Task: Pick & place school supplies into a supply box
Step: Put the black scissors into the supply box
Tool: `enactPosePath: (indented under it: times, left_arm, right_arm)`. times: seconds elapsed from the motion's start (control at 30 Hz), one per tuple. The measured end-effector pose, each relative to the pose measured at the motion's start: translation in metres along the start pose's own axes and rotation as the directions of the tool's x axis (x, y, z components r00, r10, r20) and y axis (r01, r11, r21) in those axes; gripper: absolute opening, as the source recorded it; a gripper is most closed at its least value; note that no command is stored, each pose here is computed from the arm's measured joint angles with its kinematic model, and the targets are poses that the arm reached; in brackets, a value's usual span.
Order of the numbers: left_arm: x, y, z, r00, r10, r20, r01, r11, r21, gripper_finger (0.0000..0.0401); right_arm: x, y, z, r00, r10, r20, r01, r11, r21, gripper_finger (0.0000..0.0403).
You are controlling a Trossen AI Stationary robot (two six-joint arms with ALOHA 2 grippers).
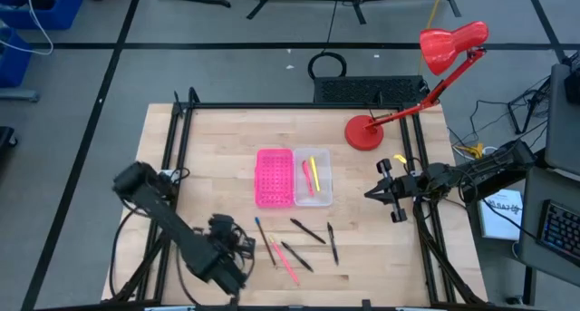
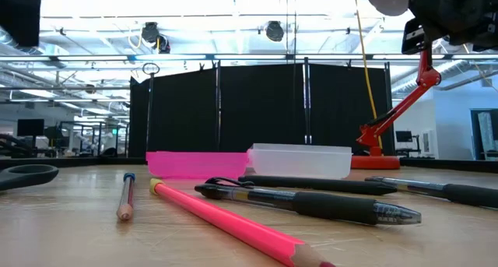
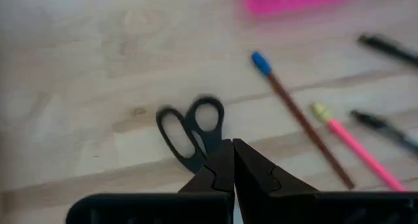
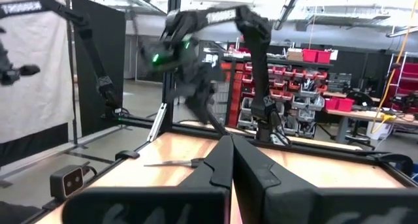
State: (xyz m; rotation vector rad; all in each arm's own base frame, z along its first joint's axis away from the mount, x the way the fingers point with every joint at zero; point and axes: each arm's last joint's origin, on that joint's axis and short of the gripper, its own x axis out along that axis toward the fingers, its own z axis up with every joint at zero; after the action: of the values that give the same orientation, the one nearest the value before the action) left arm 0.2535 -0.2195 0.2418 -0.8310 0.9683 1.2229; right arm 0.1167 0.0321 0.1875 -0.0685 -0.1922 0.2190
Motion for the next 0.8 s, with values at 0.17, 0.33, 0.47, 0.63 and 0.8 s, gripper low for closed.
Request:
enactPosePath:
  times: [0.17,0.33,0.47,0.63,0.8]
  left_arm:
    - [0.015,-0.01,-0.009,1.0,0.006,0.023,-0.006,1.0,0.0,0.0005]
    - [0.023,-0.019,-0.007,0.996,0.059,-0.067,-0.061,0.998,-0.027,0.0023]
    - [0.027,-0.03,-0.004,0.99,0.022,-0.138,-0.041,0.989,-0.141,0.0059]
    - [0.029,-0.036,0.0,0.983,0.008,-0.185,-0.047,0.977,-0.208,0.0114]
    - [0.033,-0.028,-0.001,0.986,0.062,-0.156,-0.108,0.946,-0.305,0.0156]
  right_arm:
    - [0.0,0.0,0.0,1.0,0.0,0.004,0.0,1.0,0.002,0.0]
    - [0.0,0.0,0.0,1.0,0.001,0.005,-0.001,0.999,0.05,0.0]
    - [0.0,0.0,0.0,1.0,0.001,0.002,-0.001,0.998,0.062,0.0]
    - [0.0,0.0,-0.003,1.0,0.005,-0.031,-0.004,1.0,0.011,0.0]
    - [-0.001,0.001,-0.011,0.993,0.009,-0.114,-0.013,0.999,-0.033,0.0]
